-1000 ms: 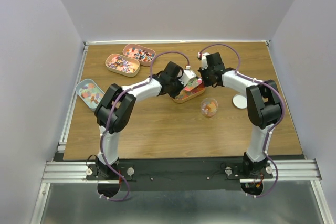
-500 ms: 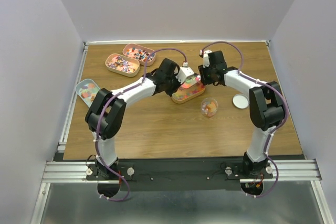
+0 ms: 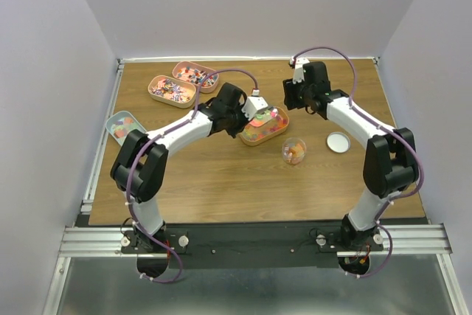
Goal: Pack the candies
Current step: Place the fake candies in the packing bottle.
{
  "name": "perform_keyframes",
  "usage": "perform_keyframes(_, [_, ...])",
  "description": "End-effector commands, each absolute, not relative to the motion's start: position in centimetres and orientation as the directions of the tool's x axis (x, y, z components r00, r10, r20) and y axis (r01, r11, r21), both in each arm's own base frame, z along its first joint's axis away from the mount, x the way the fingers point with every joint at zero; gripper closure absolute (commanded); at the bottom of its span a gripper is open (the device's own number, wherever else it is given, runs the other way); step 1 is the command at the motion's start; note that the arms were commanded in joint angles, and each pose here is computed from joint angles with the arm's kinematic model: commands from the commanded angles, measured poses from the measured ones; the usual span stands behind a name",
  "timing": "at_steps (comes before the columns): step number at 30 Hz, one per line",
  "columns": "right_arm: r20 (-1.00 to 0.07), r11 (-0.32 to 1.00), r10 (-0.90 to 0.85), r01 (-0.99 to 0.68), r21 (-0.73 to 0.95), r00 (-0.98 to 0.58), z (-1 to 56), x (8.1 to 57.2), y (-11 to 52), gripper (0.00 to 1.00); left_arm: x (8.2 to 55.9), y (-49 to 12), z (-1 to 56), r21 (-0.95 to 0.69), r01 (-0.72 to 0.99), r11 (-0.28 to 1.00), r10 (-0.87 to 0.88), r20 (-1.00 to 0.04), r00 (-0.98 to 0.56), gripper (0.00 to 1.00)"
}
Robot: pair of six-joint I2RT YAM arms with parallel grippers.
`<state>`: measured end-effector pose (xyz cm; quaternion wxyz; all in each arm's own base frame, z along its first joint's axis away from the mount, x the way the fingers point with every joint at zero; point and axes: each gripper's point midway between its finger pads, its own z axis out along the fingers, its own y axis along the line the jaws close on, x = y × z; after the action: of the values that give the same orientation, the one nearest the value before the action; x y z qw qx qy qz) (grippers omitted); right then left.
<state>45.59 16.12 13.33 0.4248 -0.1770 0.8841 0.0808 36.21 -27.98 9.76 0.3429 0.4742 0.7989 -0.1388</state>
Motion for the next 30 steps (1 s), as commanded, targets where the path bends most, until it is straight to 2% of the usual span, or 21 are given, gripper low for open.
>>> perform_keyframes(1, [-0.786, 0.924, -0.197, -0.379, 0.052, -0.587, 15.4, 44.2, 16.3, 0.40, 34.5, -28.2, 12.3, 0.090, 0.888, 0.452, 0.651, -0.714, -0.259, 1.00])
perform_keyframes(6, [-0.790, 0.936, -0.112, -0.331, 0.120, -0.602, 17.1, 41.9, 15.8, 0.40, 32.7, -28.4, 13.2, 0.097, 0.915, 0.393, 0.668, -0.714, -0.211, 1.00])
perform_keyframes(12, [-0.749, 0.959, -0.023, -0.226, 0.171, -0.663, 15.8, 37.5, 13.9, 0.40, 29.8, -29.6, 14.2, 0.094, 0.940, 0.327, 0.690, -0.704, -0.169, 1.00])
perform_keyframes(15, [-0.767, 0.968, 0.027, -0.175, 0.180, -0.641, 17.0, 35.9, 12.8, 0.37, 28.4, -30.3, 14.3, 0.098, 0.946, 0.308, 0.712, -0.683, -0.161, 1.00])
perform_keyframes(19, [-0.772, 0.985, 0.076, -0.074, 0.157, -0.631, 17.0, 33.7, 10.5, 0.25, 27.2, -30.6, 14.5, 0.084, 0.949, 0.304, 0.736, -0.653, -0.178, 1.00])
perform_keyframes(22, [-0.753, 0.992, 0.106, 0.014, 0.128, -0.649, 15.8, 32.3, 8.7, 0.21, 26.5, -31.2, 14.6, 0.088, 0.950, 0.301, 0.753, -0.634, -0.179, 1.00])
perform_keyframes(30, [-0.684, 0.982, 0.186, 0.109, 0.155, -0.705, 11.8, 29.9, 7.3, 0.18, 25.4, -31.4, 14.4, 0.083, 0.943, 0.322, 0.794, -0.565, -0.222, 1.00])
